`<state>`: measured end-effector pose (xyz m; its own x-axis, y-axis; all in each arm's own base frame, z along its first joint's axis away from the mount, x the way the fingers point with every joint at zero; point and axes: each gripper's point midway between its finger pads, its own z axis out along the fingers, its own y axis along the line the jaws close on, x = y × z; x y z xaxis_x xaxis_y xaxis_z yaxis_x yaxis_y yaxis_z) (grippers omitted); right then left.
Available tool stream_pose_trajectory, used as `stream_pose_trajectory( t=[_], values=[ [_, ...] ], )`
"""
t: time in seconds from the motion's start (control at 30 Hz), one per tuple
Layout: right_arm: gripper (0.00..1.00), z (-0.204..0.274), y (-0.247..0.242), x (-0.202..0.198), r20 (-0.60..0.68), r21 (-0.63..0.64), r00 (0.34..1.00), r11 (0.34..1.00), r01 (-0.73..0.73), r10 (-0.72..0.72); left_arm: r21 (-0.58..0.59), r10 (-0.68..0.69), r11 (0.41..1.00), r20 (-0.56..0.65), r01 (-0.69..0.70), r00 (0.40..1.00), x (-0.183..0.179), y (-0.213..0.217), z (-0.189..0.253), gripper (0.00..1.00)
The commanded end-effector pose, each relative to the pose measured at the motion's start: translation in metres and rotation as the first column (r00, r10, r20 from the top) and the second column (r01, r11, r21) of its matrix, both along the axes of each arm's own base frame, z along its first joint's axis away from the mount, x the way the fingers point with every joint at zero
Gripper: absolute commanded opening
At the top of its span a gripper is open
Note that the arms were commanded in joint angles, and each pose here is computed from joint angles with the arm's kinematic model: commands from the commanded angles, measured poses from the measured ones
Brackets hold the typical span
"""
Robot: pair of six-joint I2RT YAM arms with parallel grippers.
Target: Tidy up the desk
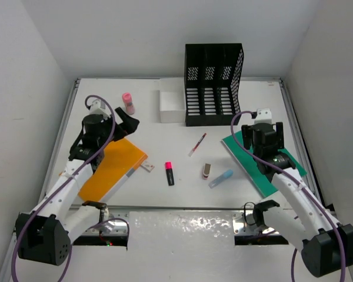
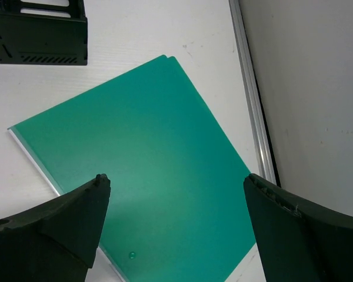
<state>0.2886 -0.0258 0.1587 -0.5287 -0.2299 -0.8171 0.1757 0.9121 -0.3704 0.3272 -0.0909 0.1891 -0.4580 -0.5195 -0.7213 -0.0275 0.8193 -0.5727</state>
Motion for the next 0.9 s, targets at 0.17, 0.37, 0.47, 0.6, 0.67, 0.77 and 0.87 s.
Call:
stream_pose_trajectory(
  t=[0.17, 0.37, 0.47, 0.6, 0.67, 0.77, 0.87],
  values=[
    [0.88, -0.006, 0.037, 0.003, -0.051, 0.163, 0.988, 0.978, -0.133, 0.143, 0.01, -0.264, 0.962, 0.296, 0.273, 0.918, 0.003, -0.042, 0.075, 0.95],
    [0.91, -0.024, 0.066, -0.013, -0.185, 0.272, 0.977, 0.961, -0.052, 0.106, 0.1, -0.22, 0.972, 0.099, 0.211, 0.97, 0.018, -0.042, 0.042, 0.94],
    [0.86, -0.035, 0.074, -0.021, -0.24, 0.359, 0.971, 0.93, 0.079, 0.01, 0.151, -0.191, 0.97, -0.027, 0.193, 0.981, 0.024, -0.042, 0.017, 0.91],
    [0.86, -0.061, 0.097, -0.028, -0.332, 0.455, 0.941, 0.863, 0.22, -0.065, 0.195, -0.173, 0.962, -0.095, 0.189, 0.98, 0.024, -0.037, 0.001, 0.89],
    [0.86, -0.08, 0.109, -0.035, -0.384, 0.482, 0.922, 0.838, 0.254, -0.059, 0.238, -0.147, 0.957, -0.085, 0.163, 0.986, 0.026, -0.03, 0.007, 0.89],
    [0.85, -0.096, 0.126, -0.034, -0.391, 0.547, 0.919, 0.79, 0.276, -0.05, 0.315, -0.068, 0.945, -0.063, 0.085, 0.996, 0.029, -0.01, 0.016, 0.92],
    [0.81, -0.095, 0.144, -0.022, -0.363, 0.597, 0.931, 0.762, 0.253, -0.026, 0.333, -0.046, 0.941, -0.043, 0.058, 0.998, 0.031, -0.005, 0.022, 0.91]
  ],
)
